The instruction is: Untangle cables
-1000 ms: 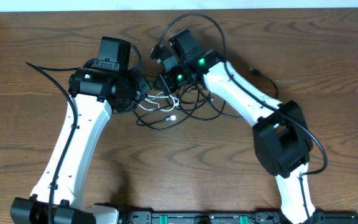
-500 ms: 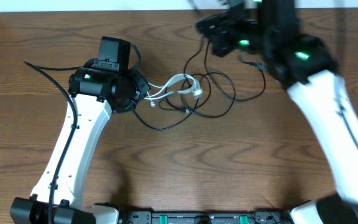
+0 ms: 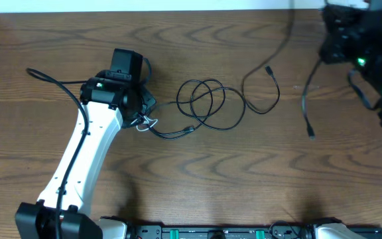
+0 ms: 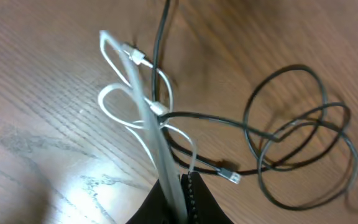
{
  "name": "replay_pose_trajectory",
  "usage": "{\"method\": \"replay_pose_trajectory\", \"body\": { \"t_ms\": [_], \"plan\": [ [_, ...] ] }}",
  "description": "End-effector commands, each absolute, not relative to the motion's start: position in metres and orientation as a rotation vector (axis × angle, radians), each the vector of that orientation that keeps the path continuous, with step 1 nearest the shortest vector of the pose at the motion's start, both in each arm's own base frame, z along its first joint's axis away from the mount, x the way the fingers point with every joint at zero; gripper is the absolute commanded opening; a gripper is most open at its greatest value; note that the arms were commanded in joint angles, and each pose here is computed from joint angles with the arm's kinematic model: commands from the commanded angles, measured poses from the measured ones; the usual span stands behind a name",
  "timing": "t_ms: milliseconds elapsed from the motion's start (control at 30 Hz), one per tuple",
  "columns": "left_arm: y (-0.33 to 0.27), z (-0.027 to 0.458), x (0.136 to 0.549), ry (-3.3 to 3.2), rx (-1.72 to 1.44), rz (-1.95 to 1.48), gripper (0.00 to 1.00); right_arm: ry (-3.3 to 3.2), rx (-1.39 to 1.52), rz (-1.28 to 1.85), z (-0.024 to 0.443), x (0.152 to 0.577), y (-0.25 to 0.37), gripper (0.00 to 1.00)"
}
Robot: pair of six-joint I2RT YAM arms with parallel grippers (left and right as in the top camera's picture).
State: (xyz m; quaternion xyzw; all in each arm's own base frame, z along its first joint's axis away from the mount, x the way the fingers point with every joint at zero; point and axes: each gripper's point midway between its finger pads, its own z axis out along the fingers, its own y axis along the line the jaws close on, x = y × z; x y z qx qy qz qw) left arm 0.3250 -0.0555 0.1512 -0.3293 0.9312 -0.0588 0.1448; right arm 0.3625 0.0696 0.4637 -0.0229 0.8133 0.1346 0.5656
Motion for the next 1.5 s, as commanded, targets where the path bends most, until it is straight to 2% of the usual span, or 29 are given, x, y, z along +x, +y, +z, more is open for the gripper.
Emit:
{"method": "replay_pose_trajectory", "body": {
  "t_ms": [0,100,200,233,333,367,433,667,800,1000,1167,1267,1333,1467],
  "plan": [
    [-0.052,0.150,0.329,2.654,-0.984,-0.145,0.08,1.956,-0.018,0.244,0.454,0.363,0.051,0.01],
    [-0.060,0.151,0.331,2.663,-0.977,-0.206,0.17,2.004,-0.015,0.243,0.442,0.363,0.051,0.01],
    [-0.067,0.151,0.330,2.682,-0.972,-0.257,0.44,2.024,-0.040,0.283,0.437,0.361,0.058,0.01],
    [-0.071,0.151,0.329,2.693,-0.965,-0.287,0.50,2.027,-0.068,0.326,0.437,0.359,0.065,0.01],
    [-0.098,0.157,0.334,2.760,-0.692,-0.480,0.64,2.024,-0.147,0.451,0.439,0.353,0.085,0.01],
    [-0.109,0.161,0.336,2.768,-0.589,-0.554,0.72,2.021,-0.179,0.503,0.440,0.349,0.093,0.01],
    [-0.124,0.168,0.336,2.766,-0.520,-0.683,0.79,2.012,-0.238,0.594,0.442,0.342,0.107,0.01],
    [-0.194,0.230,0.340,2.593,-0.304,-1.377,0.80,1.978,-0.381,0.819,0.451,0.321,0.138,0.01],
    [-0.201,0.240,0.351,2.559,-0.583,-1.481,0.80,1.940,-0.480,0.969,0.459,0.304,0.156,0.01],
    [-0.211,0.252,0.362,2.497,-0.816,-1.569,0.80,1.906,-0.558,1.034,0.463,0.293,0.165,0.01],
    [-0.221,0.258,0.361,2.446,-1.309,-1.698,0.80,1.832,-0.715,1.089,0.468,0.275,0.183,0.01],
    [-0.227,0.258,0.358,2.424,-1.502,-1.726,0.79,1.817,-0.742,1.080,0.469,0.274,0.186,0.01],
    [-0.230,0.258,0.355,2.419,-1.567,-1.735,0.75,1.807,-0.745,1.077,0.471,0.274,0.186,0.01],
    [-0.237,0.261,0.356,2.410,-1.556,-1.745,0.75,1.767,-0.758,1.059,0.477,0.278,0.186,0.01]
  ]
}}
